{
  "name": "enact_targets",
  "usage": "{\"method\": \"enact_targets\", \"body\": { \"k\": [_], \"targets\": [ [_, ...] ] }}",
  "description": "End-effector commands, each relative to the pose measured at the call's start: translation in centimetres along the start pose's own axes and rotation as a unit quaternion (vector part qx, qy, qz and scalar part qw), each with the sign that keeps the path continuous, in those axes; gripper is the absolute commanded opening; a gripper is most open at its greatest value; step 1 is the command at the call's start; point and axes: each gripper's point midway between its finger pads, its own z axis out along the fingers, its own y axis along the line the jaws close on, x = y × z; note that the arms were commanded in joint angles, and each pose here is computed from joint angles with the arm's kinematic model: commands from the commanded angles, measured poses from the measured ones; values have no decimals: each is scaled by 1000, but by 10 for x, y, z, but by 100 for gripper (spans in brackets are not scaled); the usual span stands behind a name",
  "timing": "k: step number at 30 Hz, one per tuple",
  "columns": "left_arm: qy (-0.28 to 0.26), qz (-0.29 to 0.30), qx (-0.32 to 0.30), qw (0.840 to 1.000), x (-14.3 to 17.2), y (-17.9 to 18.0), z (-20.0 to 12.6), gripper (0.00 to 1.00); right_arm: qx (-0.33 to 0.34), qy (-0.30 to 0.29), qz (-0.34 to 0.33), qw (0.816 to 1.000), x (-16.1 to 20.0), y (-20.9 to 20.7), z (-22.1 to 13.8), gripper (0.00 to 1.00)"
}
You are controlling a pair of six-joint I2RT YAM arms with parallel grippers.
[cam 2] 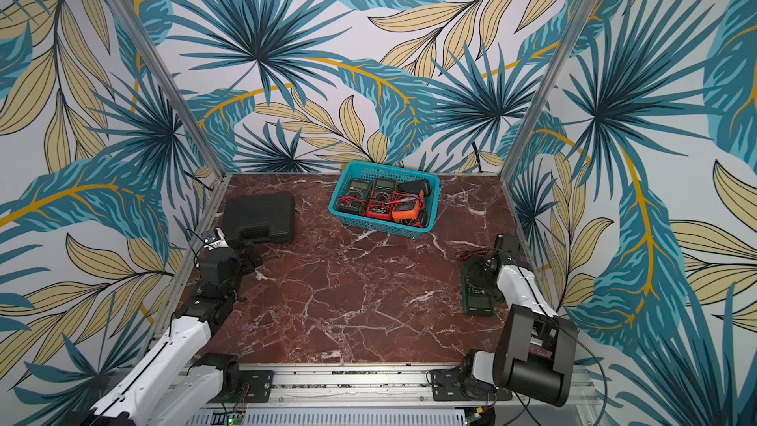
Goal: Put the multimeter into the basket
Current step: Pick up the multimeter from the center of the board.
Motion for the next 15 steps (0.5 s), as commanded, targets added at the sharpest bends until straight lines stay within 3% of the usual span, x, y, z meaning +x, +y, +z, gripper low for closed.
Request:
{"method": "enact_targets", "body": {
  "k": [1, 8, 15],
  "targets": [
    [-12, -11, 4, 1000, -17, -3, -4, 100, -30, 39, -26, 998, 17, 23, -1, 99],
    [-11, -14, 4, 1000, -15, -3, -3, 100, -16, 69, -44, 997, 31, 41, 5, 99],
    [-10, -9, 4, 1000, -13, -2, -2, 100, 69, 65, -46, 994, 30, 30, 17, 100]
  ]
}}
